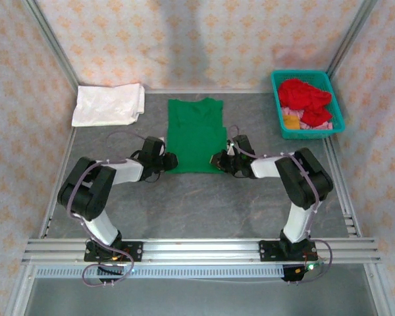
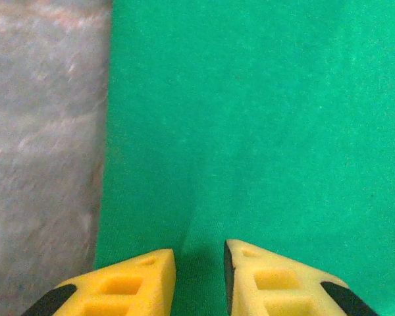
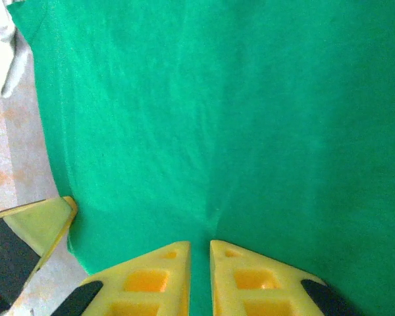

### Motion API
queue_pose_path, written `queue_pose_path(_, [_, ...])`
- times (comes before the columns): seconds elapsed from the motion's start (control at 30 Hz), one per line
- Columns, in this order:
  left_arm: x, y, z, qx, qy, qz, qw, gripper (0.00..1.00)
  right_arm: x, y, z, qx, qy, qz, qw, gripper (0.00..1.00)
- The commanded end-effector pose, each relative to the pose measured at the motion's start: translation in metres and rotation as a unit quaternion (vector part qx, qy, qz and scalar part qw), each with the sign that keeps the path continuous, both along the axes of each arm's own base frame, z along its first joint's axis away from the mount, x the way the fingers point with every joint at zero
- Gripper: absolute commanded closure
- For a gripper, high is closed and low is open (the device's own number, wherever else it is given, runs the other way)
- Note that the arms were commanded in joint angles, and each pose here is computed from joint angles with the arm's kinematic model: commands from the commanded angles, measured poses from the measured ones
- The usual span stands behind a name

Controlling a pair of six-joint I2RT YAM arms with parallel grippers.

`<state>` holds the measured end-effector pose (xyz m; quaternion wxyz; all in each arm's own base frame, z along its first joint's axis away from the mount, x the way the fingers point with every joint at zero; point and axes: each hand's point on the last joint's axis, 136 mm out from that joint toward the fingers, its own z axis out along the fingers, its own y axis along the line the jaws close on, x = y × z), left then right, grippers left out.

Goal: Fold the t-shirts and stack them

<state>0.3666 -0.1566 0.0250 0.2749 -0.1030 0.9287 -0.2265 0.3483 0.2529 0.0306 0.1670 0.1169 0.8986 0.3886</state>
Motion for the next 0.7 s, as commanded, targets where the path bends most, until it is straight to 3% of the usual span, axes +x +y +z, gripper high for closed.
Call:
queue_pose_path(0.0, [-0.05,0.024,-0.035,0.042,0.091,0.024,0.995,0.73,-0.031,-0.021,-0.025,-0.055,0.049,-0.015,0.997,0.84])
queue_pose_path(0.27, [-0.08,0.024,-0.033,0.057,0.105,0.027,0.992,0.72,-0.062,-0.014,-0.025,-0.064,0.054,-0.012,0.996,0.84])
queue_pose_path(0.43, [-0.072,0.03,0.008,0.06,0.071,0.046,0.995,0.67,-0.049,-0.011,0.016,-0.05,0.002,-0.014,0.999,0.75])
queue_pose_path(0.53, [-0.073,0.042,0.038,0.064,0.031,0.069,0.995,0.64,-0.04,-0.017,0.051,-0.059,-0.065,-0.019,0.996,0.66])
queue_pose_path(0.6, [-0.078,0.05,0.055,0.055,-0.01,0.079,0.995,0.61,-0.037,-0.026,0.07,-0.073,-0.121,-0.025,0.99,0.63])
queue_pose_path(0.67, [-0.085,0.058,0.063,0.041,-0.039,0.089,0.994,0.46,-0.038,-0.037,0.078,-0.095,-0.158,-0.029,0.982,0.59])
